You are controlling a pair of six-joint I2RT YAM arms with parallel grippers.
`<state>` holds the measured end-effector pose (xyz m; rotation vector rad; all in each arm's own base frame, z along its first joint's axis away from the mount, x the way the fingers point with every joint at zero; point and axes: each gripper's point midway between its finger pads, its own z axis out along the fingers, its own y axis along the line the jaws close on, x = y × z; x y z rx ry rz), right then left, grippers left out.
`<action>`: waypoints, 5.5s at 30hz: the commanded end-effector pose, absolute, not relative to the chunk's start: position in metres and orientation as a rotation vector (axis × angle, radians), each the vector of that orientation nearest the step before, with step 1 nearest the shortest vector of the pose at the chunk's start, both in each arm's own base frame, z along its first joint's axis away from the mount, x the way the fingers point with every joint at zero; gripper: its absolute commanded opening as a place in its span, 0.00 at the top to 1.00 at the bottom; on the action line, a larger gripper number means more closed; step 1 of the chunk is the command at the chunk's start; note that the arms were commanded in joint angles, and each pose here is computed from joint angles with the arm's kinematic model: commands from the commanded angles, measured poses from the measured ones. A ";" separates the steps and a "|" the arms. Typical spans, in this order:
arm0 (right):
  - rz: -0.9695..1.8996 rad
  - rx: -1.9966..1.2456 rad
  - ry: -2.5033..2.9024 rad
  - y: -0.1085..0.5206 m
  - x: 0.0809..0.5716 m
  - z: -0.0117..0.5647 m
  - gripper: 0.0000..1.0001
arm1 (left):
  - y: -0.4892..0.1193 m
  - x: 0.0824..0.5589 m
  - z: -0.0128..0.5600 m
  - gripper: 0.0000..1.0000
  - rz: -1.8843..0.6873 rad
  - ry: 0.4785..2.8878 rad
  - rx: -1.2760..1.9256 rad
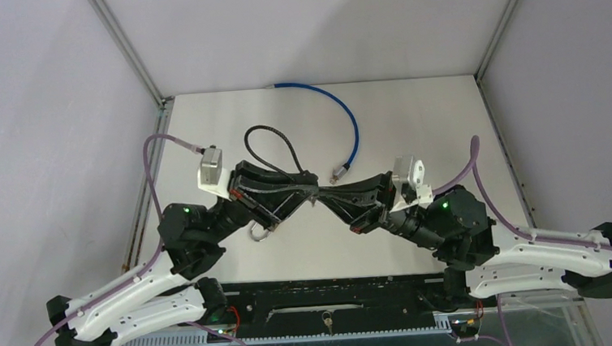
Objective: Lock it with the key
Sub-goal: Lock the lock.
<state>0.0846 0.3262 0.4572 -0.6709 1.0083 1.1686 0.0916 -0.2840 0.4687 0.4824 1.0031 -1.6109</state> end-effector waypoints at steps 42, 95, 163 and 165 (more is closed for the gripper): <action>0.901 -0.670 0.886 0.292 0.077 0.483 0.63 | -0.283 0.134 0.435 1.00 -1.423 1.196 0.344; 1.269 -0.727 1.013 0.295 0.089 0.448 0.63 | -0.269 0.081 0.496 1.00 -1.638 0.933 0.475; 0.866 -0.644 1.039 0.320 0.115 0.435 1.00 | -0.284 0.094 0.476 1.00 -1.623 1.006 0.468; 0.782 -0.635 1.048 0.320 0.121 0.431 1.00 | -0.285 0.095 0.476 1.00 -1.618 1.010 0.466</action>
